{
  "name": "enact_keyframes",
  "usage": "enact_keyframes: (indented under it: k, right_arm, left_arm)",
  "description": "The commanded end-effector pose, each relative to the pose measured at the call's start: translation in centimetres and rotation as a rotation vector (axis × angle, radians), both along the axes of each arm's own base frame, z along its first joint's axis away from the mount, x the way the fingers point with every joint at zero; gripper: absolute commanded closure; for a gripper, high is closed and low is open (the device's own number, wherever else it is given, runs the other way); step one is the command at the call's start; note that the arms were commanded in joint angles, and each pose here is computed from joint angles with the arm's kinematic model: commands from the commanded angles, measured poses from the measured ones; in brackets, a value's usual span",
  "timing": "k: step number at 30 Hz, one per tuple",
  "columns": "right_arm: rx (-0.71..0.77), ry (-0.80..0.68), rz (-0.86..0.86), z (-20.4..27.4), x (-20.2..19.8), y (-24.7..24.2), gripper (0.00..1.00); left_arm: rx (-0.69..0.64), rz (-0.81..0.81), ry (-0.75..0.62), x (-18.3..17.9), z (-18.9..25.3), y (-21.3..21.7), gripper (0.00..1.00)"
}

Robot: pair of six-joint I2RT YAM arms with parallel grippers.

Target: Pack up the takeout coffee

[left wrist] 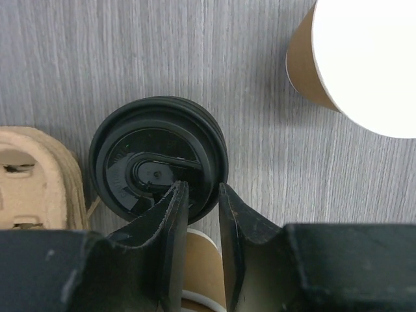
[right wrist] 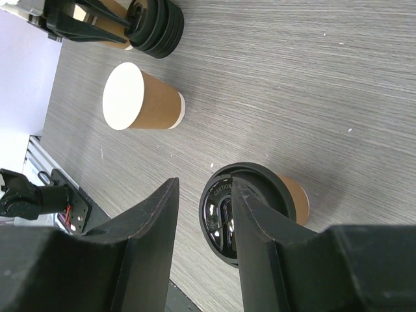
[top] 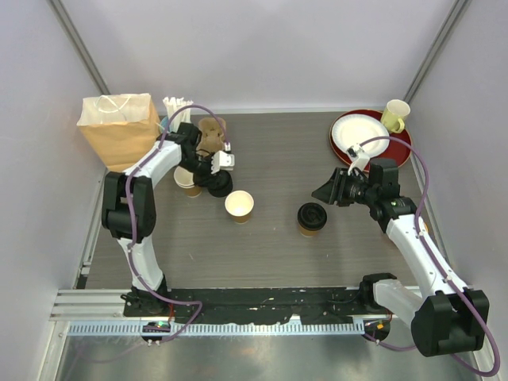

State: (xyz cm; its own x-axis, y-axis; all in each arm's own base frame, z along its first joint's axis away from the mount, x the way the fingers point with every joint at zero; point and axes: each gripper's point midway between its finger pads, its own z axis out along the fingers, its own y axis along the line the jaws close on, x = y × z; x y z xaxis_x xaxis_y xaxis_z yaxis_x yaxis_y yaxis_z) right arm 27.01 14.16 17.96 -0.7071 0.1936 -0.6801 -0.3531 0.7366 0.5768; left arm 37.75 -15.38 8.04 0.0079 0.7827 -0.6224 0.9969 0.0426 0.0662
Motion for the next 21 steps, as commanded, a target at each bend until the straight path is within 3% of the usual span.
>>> enact_keyframes:
  k: [1, 6, 11, 21]
  right_arm:
    - [0.022, -0.053, 0.044, 0.95, -0.04, 0.65, 0.56]
    - [0.030, -0.048, 0.048, 0.98, -0.05, 0.74, 0.56]
    - [0.037, -0.047, 0.056, 1.01, -0.14, 0.91, 0.56]
    - [0.039, -0.051, 0.060, 1.16, -0.23, 0.96, 0.56]
  left_arm:
    - [-0.018, -0.015, 0.014, 0.00, -0.04, -0.21, 0.71]
    - [-0.021, -0.026, 0.031, -0.60, -0.04, -0.22, 0.73]
    - [-0.021, -0.020, 0.039, -0.45, -0.39, -0.26, 0.84]
    - [-0.022, -0.018, 0.038, -0.48, -0.07, -0.32, 0.86]
